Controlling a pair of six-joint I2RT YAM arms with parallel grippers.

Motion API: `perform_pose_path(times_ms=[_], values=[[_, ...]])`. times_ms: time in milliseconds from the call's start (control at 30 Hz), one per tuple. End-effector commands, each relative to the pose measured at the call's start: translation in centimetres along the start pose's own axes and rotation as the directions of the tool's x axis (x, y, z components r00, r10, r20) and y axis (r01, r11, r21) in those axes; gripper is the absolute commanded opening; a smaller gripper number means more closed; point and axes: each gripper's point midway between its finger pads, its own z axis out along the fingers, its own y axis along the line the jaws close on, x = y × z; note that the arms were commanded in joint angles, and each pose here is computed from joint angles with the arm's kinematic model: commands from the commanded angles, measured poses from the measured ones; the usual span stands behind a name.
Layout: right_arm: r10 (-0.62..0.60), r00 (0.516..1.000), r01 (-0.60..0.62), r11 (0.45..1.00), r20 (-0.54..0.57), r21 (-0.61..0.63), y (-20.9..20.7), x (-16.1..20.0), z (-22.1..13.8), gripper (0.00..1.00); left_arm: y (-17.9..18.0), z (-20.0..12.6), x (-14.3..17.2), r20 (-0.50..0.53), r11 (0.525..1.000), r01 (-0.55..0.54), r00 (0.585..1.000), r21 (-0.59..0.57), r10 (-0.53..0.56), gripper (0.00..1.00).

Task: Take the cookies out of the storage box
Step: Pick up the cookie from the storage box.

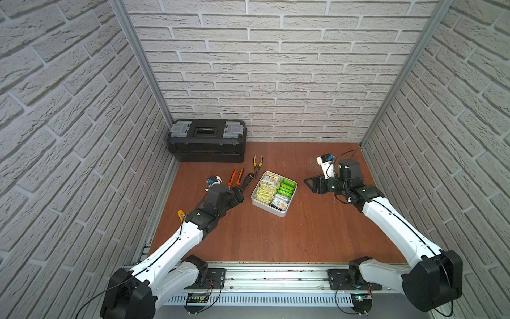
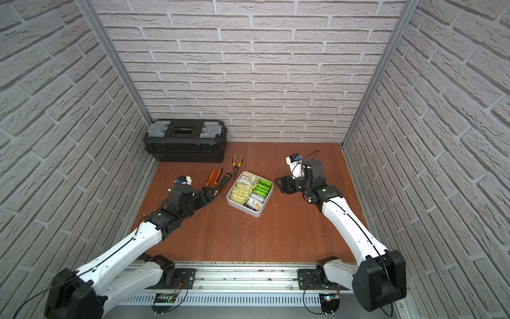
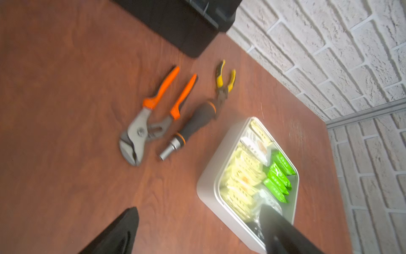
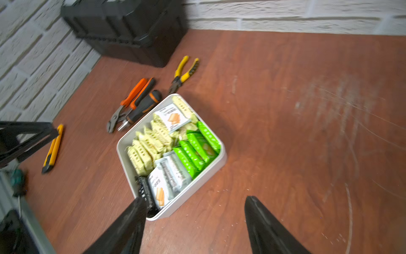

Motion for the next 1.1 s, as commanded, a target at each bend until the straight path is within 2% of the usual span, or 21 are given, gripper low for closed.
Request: perform_pose_path(times_ms=[0,167,333,533,800,1067], values=[[-0.157,0.986,0.152,0.985,-0.063,-0.077,2.9,0.4,1.4,0.74,0.1,0.9,2.1,-0.02,0.975,0.215,0.976,-0.058,-0.217,0.87],[-0.238,0.961,0.22,0.966,-0.141,-0.135,4.6,-0.5,5.1,0.73,-2.6,2.3,4.4,-0.071,0.953,0.299,0.951,-0.052,-0.302,0.82],[-0.262,0.922,0.2,0.953,-0.286,-0.227,5.9,-0.6,8.8,0.74,-2.3,3.9,5.9,-0.074,0.905,0.417,0.903,-0.09,-0.423,0.73],[-0.262,0.859,0.178,0.958,-0.44,-0.224,5.2,0.1,12.7,0.75,-2.1,5.1,6.5,-0.055,0.876,0.474,0.876,-0.09,-0.479,0.69],[-0.259,0.838,0.184,0.963,-0.481,-0.198,5.4,0.2,17.3,0.75,-1.3,5.1,6.6,-0.024,0.84,0.533,0.843,-0.105,-0.538,0.67],[-0.312,0.786,0.266,0.95,-0.534,-0.163,5.2,0.9,20.4,0.74,-0.4,5.0,6.9,0.0,0.817,0.561,0.824,-0.132,-0.566,0.67]])
